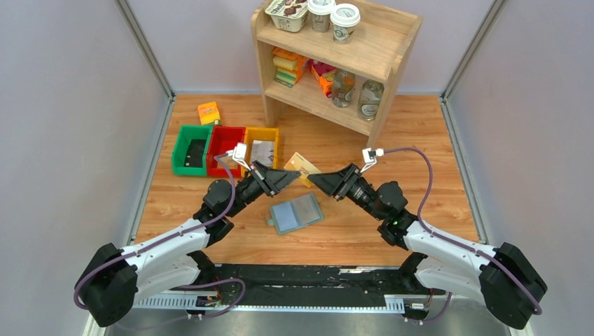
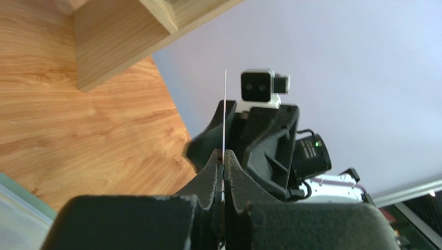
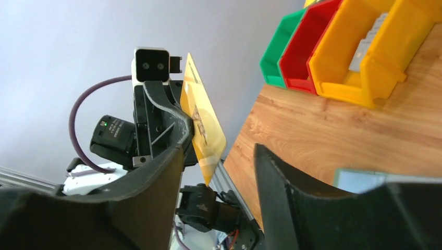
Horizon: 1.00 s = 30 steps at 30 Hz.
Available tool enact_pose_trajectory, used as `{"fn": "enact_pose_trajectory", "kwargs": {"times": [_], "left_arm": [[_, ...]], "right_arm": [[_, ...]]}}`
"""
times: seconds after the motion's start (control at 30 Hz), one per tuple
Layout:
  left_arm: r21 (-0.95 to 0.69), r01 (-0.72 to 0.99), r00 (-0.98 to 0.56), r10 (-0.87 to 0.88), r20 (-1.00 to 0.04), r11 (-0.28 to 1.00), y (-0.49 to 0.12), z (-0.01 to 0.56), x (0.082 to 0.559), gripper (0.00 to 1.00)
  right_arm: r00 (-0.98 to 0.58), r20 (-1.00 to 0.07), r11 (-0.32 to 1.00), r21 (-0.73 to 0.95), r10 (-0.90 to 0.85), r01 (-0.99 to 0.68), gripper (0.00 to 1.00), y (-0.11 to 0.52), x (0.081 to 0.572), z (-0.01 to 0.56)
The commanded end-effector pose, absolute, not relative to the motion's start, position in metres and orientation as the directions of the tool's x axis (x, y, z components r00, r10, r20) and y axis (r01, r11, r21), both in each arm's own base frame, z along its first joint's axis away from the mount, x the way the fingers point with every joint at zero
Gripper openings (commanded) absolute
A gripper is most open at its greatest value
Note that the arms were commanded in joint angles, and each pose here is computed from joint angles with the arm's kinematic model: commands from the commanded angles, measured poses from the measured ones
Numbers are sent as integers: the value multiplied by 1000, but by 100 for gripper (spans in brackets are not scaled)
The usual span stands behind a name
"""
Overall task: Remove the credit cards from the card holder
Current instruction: Place the credit card in the storage box.
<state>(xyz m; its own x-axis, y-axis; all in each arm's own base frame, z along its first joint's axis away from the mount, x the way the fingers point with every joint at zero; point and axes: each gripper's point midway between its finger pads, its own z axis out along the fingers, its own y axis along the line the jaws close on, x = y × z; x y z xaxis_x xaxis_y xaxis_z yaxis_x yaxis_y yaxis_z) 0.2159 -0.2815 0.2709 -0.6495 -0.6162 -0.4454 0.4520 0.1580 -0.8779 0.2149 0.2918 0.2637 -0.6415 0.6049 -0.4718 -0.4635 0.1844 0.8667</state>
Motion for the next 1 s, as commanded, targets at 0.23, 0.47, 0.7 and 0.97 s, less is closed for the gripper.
{"fn": "enact_pose_trajectory", "kwargs": {"times": [0.23, 0.47, 0.7, 0.97], "left_arm": [[-899, 358, -500, -762, -412, 252, -230, 261, 254, 0], [-910, 177, -337, -845, -414, 375, -147, 236, 301, 0], [-921, -57, -227, -903, -365, 386, -61, 194, 336, 0], [-893, -288, -227, -931, -287, 345, -32, 143, 374, 0]], "right_arm": [[-439, -652, 500, 757, 619, -420, 100, 225, 227, 246], [-366, -792, 680, 609, 489, -408, 100, 189, 219, 234], [-370, -856, 756, 501, 361, -422, 100, 179, 212, 218], [-326, -900, 796, 414, 288, -441, 100, 171, 213, 221]]}}
